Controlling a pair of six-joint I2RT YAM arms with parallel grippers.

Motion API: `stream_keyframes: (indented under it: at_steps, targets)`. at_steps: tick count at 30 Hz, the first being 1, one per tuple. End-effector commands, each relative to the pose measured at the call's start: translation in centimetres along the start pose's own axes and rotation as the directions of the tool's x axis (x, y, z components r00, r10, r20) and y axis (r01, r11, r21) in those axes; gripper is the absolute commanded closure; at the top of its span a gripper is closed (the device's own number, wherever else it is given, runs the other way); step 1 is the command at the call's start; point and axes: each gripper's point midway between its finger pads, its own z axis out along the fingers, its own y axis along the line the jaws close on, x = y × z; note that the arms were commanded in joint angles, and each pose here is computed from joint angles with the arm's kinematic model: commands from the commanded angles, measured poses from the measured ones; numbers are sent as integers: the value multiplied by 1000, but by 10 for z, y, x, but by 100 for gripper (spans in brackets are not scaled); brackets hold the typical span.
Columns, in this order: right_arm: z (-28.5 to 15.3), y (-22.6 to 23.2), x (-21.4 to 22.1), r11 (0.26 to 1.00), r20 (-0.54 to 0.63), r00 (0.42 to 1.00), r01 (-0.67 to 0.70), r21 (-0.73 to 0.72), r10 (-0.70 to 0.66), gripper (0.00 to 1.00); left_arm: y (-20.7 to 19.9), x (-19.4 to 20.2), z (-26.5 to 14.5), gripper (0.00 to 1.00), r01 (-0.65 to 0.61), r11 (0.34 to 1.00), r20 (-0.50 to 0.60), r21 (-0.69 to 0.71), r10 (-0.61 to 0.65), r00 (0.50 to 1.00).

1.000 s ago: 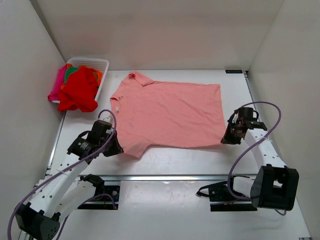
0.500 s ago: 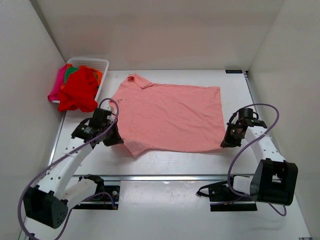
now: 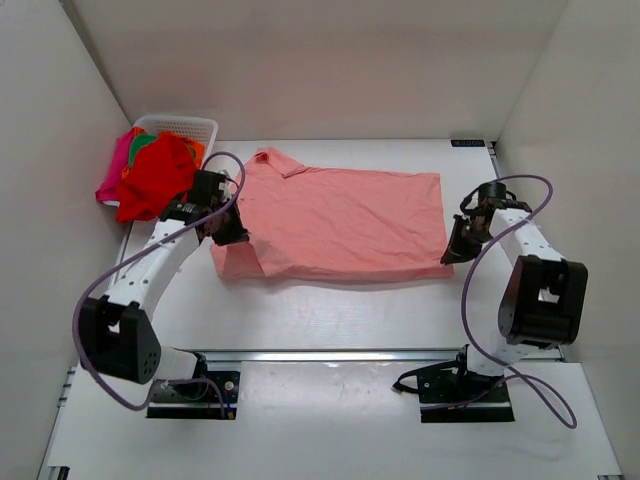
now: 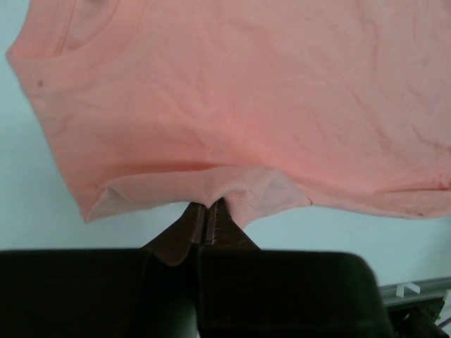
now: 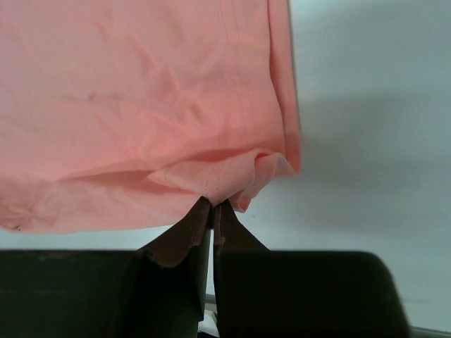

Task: Fold and stack the t-shirts
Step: Fold the flattened tshirt in 1/3 of the way

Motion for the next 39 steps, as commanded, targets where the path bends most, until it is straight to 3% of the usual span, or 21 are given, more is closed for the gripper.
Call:
stream_keyframes:
  at_steps: [1,11,27,29,33,34,36,39]
  targets:
    - [-3,8,-29,999,46,998,35,-9,-35,100,-10,-41,2,100,-13,1000,105,26,10,994]
    - [16,9,-53,1000,18,1000,18,-7,-18,100,-24,-108,27,100,1,1000,189,28,-7,982]
    - [36,16,-89,1000,29,999,22,-14,-21,100,6,-101,72,100,37,998,147,-53,-29,989]
    - [38,17,-95,1000,38,999,21,-19,-21,98,9,-99,76,100,42,997,138,-57,-34,990]
    - [42,21,-105,999,53,998,32,-37,-30,84,24,-100,85,99,58,991,142,-117,-41,989]
    - [39,22,-111,999,74,997,33,-34,-31,78,24,-102,86,83,60,991,149,-123,-41,988]
    - [35,21,-120,999,103,994,46,-15,-44,72,29,-114,92,65,86,990,176,-116,-64,982]
    - [21,20,-137,998,197,979,51,27,-55,60,23,-154,84,46,137,990,279,-41,-121,953]
